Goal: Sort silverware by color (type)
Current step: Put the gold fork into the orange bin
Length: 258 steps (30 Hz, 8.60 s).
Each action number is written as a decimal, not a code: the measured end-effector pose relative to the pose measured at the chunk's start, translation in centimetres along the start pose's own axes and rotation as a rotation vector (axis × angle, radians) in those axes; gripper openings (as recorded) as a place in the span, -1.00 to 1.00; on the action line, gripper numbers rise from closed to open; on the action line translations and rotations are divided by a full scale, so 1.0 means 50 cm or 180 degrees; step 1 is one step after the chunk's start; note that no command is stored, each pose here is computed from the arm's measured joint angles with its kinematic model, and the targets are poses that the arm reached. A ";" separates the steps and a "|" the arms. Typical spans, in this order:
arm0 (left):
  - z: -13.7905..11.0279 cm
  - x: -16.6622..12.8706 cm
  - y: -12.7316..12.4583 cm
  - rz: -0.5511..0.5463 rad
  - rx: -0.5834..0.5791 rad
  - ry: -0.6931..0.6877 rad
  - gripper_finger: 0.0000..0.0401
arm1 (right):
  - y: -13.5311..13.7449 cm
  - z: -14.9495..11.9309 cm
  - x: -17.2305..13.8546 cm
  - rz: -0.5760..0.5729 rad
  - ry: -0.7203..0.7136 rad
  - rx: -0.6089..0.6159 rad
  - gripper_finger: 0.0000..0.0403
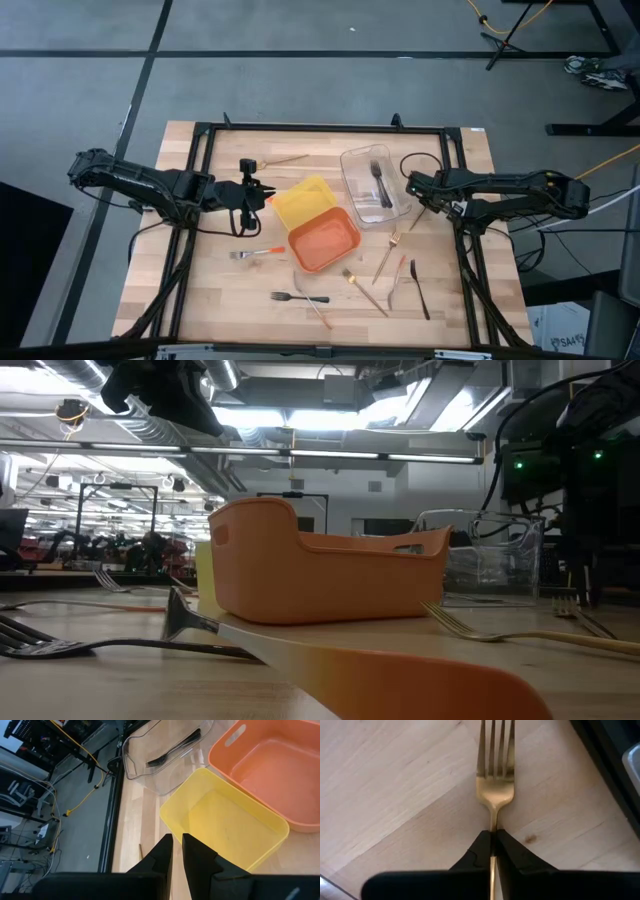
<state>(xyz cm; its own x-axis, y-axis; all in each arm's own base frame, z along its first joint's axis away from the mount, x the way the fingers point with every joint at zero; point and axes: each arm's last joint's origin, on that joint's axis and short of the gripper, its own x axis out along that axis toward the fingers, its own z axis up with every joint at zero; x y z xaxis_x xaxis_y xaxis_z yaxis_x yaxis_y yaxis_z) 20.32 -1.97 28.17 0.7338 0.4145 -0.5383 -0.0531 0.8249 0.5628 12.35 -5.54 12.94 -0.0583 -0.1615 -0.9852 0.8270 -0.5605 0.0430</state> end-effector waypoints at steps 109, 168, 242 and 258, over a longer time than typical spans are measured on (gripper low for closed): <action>-0.001 0.001 0.001 0.0011 -0.0346 0.0008 -0.82 | 0.251 -0.333 -0.331 0.3156 0.1534 -0.5279 -1.00; -0.001 0.001 0.001 0.0009 -0.0343 0.0009 -0.82 | 0.413 -0.464 -0.256 0.2292 0.0605 -0.6903 -1.00; -0.192 0.242 0.239 0.0220 -0.2358 0.0725 -0.42 | 0.216 -0.178 -0.690 0.1860 -0.1289 -0.6137 -0.60; -0.309 0.344 0.218 -0.0315 -0.2334 0.1441 -0.42 | 0.107 -0.106 -0.580 0.1853 -0.1284 -0.5175 -0.60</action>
<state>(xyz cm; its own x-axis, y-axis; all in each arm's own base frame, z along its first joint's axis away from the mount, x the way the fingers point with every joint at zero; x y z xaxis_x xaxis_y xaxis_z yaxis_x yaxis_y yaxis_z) 21.91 20.07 15.36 0.4264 0.3122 -0.8490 -0.5407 0.8404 0.0375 21.42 0.46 40.88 0.5034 -0.3387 -0.7949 0.4416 0.8916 -0.1002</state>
